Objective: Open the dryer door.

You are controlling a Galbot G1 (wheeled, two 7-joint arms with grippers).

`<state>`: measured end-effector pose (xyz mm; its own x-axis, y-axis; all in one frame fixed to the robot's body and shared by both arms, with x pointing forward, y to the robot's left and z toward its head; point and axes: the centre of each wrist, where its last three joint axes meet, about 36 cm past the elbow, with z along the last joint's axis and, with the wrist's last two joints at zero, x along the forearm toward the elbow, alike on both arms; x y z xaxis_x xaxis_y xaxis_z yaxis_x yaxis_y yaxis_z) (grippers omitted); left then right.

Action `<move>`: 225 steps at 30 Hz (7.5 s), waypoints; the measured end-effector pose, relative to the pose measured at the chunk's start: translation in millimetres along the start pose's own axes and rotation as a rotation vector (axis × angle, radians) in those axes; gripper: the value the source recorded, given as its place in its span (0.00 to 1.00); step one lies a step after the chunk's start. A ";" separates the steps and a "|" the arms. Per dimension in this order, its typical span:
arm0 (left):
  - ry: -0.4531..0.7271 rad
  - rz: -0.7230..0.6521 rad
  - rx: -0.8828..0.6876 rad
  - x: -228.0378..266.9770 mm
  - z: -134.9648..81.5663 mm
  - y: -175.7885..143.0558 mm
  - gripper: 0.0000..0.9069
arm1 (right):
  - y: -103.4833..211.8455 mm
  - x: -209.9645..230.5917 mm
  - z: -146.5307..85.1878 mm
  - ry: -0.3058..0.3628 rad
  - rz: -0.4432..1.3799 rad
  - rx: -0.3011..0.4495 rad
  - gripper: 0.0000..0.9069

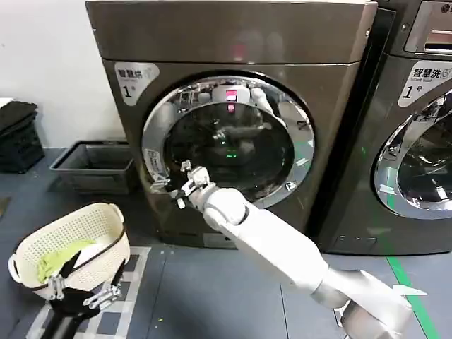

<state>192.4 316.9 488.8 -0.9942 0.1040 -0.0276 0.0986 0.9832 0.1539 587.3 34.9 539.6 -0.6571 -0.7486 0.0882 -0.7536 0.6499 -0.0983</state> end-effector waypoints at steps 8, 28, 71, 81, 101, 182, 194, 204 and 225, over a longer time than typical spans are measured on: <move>-0.001 0.002 0.001 -0.1 -0.5 -0.6 1.00 | 1.2 -5.7 1.2 0.008 -0.014 -0.003 1.00; -0.005 0.003 0.003 -0.9 -0.7 -0.5 1.00 | -1.9 -16.3 4.9 0.014 -0.059 0.001 1.00; 0.045 -0.101 0.007 -8.8 -23.1 72.1 1.00 | -15.9 72.8 -1.0 -0.074 -0.464 -0.012 1.00; 0.011 -0.031 -0.011 -41.0 -27.1 97.8 1.00 | -30.4 113.0 -1.1 -0.107 -0.548 -0.011 1.00; -0.060 0.143 -0.064 -119.1 -39.6 120.2 1.00 | -48.5 183.2 11.2 -0.111 -0.700 0.008 1.00; -0.280 1.002 -0.154 -302.8 -57.1 -75.0 1.00 | -27.7 955.6 37.2 0.754 1.850 0.209 1.00; -0.322 1.072 -0.151 -312.9 -60.6 -123.2 1.00 | 26.0 1003.3 39.3 0.983 2.190 0.080 1.00; -0.379 1.115 -0.196 -321.1 -59.4 -174.3 1.00 | 57.8 1012.0 38.2 1.066 2.241 0.052 1.00; -0.392 0.983 -0.250 -348.4 -62.9 -250.8 1.00 | 76.5 998.6 34.5 1.004 2.237 0.046 1.00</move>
<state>511.3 24.6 521.9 -0.3981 0.9130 -0.0892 0.7878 0.3901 0.4766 -126.0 -667.5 586.0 0.0555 0.9932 0.1019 0.7409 0.0275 -0.6711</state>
